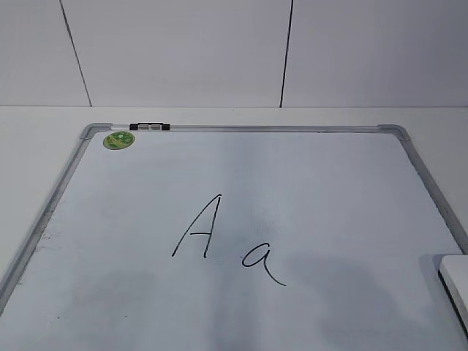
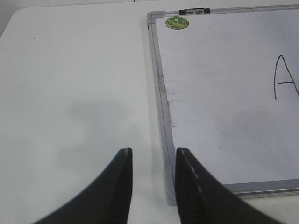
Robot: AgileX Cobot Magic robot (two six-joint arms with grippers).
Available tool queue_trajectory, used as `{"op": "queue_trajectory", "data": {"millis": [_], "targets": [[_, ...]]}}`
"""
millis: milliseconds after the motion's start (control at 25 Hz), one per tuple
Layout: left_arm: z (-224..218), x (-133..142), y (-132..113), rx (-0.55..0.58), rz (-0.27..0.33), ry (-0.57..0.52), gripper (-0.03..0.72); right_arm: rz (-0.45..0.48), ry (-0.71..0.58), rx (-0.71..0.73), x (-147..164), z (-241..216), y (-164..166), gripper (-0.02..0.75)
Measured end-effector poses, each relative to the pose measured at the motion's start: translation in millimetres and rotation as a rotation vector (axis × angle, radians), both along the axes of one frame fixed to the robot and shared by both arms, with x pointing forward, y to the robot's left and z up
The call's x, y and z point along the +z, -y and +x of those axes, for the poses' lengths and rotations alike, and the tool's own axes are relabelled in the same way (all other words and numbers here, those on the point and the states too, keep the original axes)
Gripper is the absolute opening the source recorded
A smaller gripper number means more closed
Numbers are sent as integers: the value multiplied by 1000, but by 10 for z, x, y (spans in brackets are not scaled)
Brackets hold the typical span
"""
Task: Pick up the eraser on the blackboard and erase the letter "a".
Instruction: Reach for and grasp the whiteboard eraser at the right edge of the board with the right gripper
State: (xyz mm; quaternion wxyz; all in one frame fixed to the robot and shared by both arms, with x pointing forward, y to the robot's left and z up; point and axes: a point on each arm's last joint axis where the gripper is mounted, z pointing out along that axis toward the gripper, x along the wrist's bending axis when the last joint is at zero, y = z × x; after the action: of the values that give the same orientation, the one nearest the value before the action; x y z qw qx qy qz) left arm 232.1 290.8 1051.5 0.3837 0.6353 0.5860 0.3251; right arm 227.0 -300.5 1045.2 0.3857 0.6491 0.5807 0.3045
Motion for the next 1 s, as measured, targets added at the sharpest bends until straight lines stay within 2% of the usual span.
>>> {"op": "queue_trajectory", "data": {"millis": [1000], "targets": [[0, 0, 0, 0, 0, 0, 235, 0, 0, 0, 0, 0, 0, 591]]}}
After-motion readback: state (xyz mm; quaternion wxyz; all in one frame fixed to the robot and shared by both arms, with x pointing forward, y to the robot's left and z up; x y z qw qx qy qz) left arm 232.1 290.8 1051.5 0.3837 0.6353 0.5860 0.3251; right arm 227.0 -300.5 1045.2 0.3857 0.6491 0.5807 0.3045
